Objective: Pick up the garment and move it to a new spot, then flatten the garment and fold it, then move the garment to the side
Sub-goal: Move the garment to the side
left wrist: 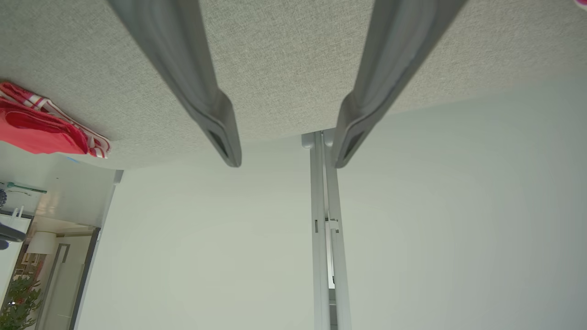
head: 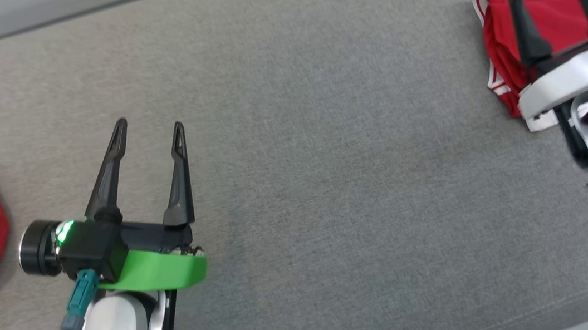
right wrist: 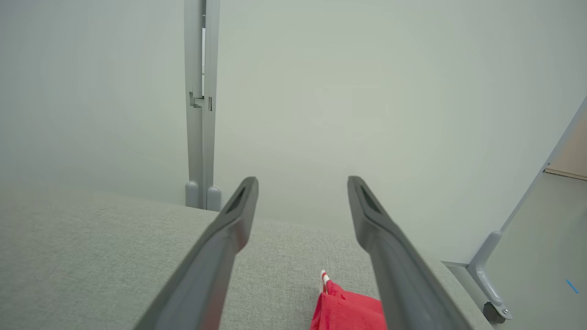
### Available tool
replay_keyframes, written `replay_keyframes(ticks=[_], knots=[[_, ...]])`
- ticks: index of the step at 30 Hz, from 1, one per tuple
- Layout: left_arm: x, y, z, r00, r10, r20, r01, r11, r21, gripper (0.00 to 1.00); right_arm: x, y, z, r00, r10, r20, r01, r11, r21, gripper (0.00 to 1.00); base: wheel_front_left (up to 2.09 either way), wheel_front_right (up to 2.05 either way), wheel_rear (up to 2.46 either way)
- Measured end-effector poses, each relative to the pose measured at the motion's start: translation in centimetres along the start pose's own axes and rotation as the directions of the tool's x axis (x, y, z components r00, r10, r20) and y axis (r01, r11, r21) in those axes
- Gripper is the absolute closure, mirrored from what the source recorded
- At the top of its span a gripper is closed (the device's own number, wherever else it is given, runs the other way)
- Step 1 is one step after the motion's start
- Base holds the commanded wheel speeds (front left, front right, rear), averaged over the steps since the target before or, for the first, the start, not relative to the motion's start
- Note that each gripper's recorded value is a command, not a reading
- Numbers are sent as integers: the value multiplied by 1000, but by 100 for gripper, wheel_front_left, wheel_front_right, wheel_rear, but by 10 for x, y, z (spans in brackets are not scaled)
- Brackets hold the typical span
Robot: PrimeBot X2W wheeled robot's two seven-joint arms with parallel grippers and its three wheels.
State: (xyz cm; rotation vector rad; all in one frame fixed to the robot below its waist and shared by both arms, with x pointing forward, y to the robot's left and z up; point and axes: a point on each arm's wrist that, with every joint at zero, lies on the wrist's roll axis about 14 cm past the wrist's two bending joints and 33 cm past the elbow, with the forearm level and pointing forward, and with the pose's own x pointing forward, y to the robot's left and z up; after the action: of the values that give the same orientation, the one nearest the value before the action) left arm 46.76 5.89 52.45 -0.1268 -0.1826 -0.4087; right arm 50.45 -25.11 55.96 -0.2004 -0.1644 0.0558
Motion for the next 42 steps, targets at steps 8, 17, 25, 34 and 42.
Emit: replay_keyframes(ticks=[8,17,25,34,42], knots=[[-48,26,23,990,143,8,-143,990,9,0,-34,58,19,997,33,68,-47,973,225,0,0,0,0],[-94,43,22,968,251,-28,-252,968,-20,0,-75,96,14,998,30,50,-46,929,367,0,0,0,0],[-102,43,25,963,270,-23,-271,962,-30,0,-93,119,10,996,82,31,-87,916,391,0,0,0,0],[-101,42,23,961,274,-30,-274,961,-28,0,-95,122,9,996,89,30,-94,910,404,0,0,0,0],[-100,40,20,963,268,-37,-269,962,-32,0,-96,120,9,996,84,26,-88,911,403,0,0,0,0]])
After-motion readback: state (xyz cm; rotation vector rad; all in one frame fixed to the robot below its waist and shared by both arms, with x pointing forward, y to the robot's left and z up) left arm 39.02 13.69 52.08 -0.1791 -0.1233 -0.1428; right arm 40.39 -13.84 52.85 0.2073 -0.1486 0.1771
